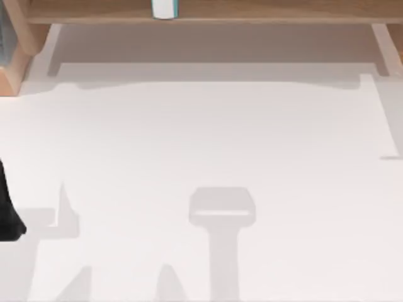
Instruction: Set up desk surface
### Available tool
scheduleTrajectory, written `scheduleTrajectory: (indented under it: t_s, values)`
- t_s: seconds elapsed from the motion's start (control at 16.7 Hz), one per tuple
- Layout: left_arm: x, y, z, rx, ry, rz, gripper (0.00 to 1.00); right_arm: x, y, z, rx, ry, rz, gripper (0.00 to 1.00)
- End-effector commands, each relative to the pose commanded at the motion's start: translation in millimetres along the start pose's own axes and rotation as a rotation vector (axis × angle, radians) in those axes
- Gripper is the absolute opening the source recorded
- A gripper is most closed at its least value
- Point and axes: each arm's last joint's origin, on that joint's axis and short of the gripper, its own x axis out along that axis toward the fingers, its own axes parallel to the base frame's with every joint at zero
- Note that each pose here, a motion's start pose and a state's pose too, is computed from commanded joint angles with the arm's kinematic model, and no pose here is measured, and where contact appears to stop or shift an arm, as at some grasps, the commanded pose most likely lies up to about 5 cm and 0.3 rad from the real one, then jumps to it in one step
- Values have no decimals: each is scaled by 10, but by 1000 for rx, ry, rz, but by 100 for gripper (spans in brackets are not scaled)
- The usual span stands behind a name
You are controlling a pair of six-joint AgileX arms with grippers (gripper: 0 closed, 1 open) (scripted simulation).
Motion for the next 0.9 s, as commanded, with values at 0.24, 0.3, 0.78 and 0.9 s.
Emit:
scheduleTrajectory:
  t_s: [0.24,0.3,0.78,0.9]
  values:
    - [0,0,0,0,0,0,100,153,2,-2,0,0,0,100]
    - [0,0,0,0,0,0,100,153,2,-2,0,0,0,100]
    - [0,0,0,0,0,0,100,153,2,-2,0,0,0,55]
    - [0,0,0,0,0,0,100,153,2,-2,0,0,0,40]
